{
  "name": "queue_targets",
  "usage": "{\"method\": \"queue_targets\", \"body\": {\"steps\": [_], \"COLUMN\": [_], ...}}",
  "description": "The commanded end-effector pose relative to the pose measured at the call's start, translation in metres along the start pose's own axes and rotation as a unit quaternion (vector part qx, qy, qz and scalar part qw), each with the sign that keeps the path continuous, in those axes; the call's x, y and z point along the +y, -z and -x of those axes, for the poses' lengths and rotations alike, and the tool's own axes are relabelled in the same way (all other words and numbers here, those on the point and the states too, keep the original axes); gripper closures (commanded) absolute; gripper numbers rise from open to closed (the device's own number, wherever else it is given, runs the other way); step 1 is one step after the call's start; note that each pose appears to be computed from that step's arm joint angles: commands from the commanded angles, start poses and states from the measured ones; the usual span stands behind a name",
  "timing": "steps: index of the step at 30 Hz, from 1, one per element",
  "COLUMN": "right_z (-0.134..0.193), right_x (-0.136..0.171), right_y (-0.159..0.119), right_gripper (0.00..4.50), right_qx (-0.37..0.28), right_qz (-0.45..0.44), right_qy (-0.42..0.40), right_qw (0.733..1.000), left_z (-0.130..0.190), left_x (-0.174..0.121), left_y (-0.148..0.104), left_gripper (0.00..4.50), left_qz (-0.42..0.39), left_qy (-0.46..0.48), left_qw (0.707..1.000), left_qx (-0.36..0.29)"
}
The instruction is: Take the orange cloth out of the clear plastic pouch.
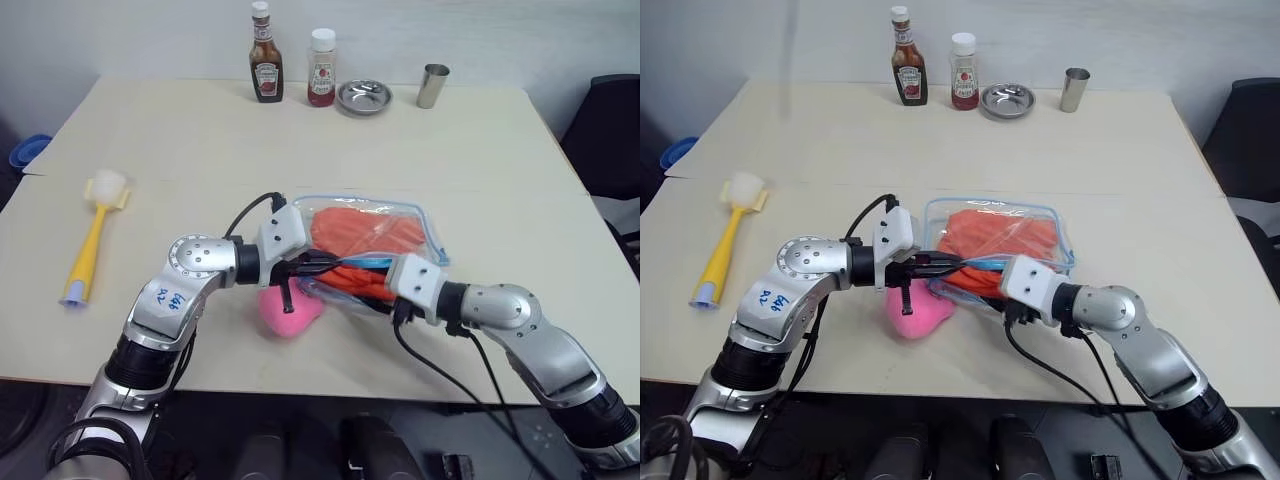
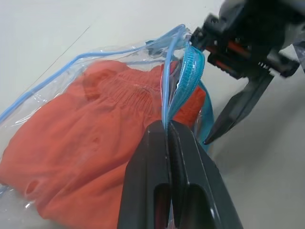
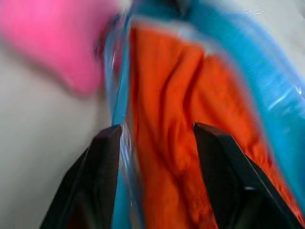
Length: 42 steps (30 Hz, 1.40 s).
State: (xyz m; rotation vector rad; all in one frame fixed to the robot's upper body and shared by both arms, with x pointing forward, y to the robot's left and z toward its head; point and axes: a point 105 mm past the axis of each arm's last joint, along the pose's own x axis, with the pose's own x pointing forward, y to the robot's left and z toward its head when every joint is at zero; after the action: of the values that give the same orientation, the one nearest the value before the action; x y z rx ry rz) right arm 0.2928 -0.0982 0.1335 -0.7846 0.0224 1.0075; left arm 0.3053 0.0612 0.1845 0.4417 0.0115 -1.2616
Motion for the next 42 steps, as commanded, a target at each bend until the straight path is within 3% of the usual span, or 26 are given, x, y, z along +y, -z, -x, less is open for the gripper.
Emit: {"method": "queue_targets", "body": {"steps": [1,15,23,26,31,37,42], "right_z": [0.0,-0.034,-0.059,-0.062,-0.057,-0.041,-0.027], "right_x": [-0.006,-0.008,-0.017,-0.016,-0.014,-0.006,0.014], "right_y": [0.002,0.014,0.03,0.034,0.036,0.038,0.02], "right_gripper": [2.05,2.05,2.05,2.66,4.45,4.48,4.48], "right_qx": [0.005,0.049,0.074,0.076,0.073,0.069,0.026], "right_qz": [0.058,0.26,0.271,0.266,0.258,0.229,0.274], "right_qy": [0.021,0.031,0.038,0.027,0.017,0.002,-0.039], "right_qw": [0.998,0.964,0.959,0.961,0.963,0.971,0.961], "left_z": [-0.002,-0.01,-0.012,-0.011,-0.009,-0.011,-0.038], "left_x": [0.001,0.0,0.002,0.004,0.007,0.02,0.04], "left_y": [-0.012,-0.021,-0.024,-0.023,-0.021,-0.015,-0.025], "left_gripper": [4.5,4.5,4.5,4.5,4.5,4.5,4.5], "left_qz": [-0.022,-0.02,-0.02,-0.02,-0.016,0.015,0.046], "left_qy": [-0.002,0.003,0.003,-0.001,-0.009,-0.054,-0.114], "left_qw": [1.0,0.999,0.999,0.999,0.999,0.998,0.99], "left_qx": [-0.015,-0.032,-0.036,-0.036,-0.033,-0.037,-0.065]}}
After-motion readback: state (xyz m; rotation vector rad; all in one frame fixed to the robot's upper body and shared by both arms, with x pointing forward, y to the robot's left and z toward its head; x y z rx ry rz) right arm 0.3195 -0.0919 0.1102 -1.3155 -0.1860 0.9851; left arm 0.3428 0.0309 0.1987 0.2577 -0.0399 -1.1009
